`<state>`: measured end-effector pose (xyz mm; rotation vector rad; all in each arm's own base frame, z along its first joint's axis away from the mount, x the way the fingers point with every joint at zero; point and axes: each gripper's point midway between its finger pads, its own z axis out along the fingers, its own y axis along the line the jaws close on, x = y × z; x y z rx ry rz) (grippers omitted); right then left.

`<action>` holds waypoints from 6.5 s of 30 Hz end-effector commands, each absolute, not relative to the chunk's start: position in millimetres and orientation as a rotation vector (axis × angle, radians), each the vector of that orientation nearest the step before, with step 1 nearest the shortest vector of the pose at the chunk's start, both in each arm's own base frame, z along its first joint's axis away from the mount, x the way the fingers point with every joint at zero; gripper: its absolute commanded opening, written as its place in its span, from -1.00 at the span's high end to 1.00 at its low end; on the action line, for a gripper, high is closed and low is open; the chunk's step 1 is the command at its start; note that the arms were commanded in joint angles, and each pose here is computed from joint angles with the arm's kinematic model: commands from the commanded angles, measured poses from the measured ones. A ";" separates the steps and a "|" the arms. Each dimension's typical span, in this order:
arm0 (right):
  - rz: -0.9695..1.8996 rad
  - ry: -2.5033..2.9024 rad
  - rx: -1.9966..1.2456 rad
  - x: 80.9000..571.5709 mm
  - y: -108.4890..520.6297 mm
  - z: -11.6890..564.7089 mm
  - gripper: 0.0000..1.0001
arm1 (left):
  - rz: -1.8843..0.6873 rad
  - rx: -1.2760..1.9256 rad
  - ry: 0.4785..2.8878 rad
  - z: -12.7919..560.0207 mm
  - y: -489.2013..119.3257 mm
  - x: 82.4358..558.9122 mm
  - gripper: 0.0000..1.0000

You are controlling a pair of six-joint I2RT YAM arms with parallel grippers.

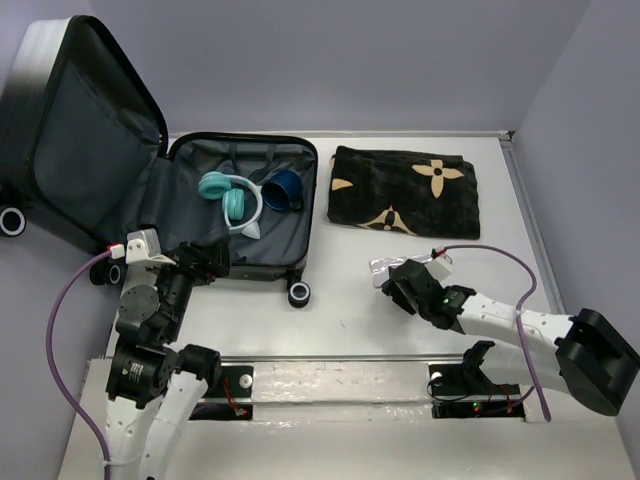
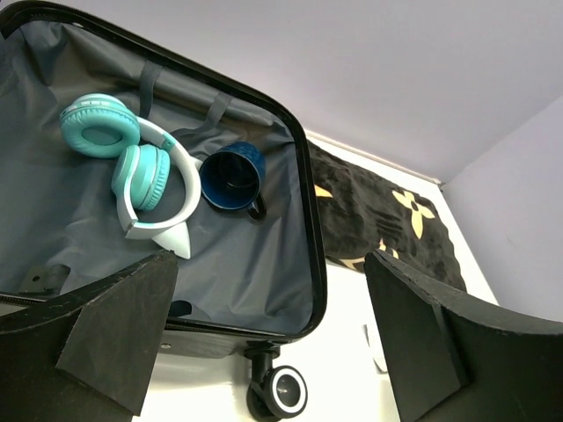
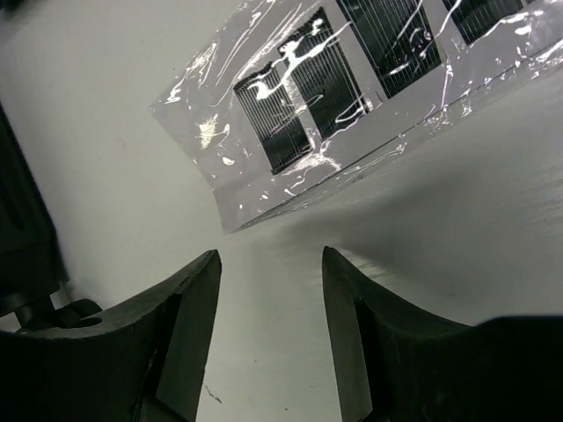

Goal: Pack the luggage

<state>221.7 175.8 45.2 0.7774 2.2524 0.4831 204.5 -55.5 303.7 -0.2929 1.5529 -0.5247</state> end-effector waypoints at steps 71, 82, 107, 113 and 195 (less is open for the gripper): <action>0.481 2.682 -0.782 329.3 180.9 26.5 -0.61 | -0.541 -0.243 1.516 314.7 -61.0 205.7 -0.98; 0.554 2.766 -0.674 290.9 189.8 -0.6 0.47 | -0.537 -0.250 1.503 316.9 -58.7 203.5 -0.98; 0.535 2.600 -0.222 265.7 192.4 57.2 -0.46 | -0.548 -0.240 1.494 318.5 -60.1 201.6 -0.98; 0.399 2.695 -0.204 231.4 195.2 32.5 -0.53 | -0.550 -0.241 1.491 319.1 -60.0 201.0 -0.98; 0.085 2.327 0.687 500.8 -75.0 62.9 -0.99 | -0.911 0.119 1.751 286.1 -158.0 223.8 -0.98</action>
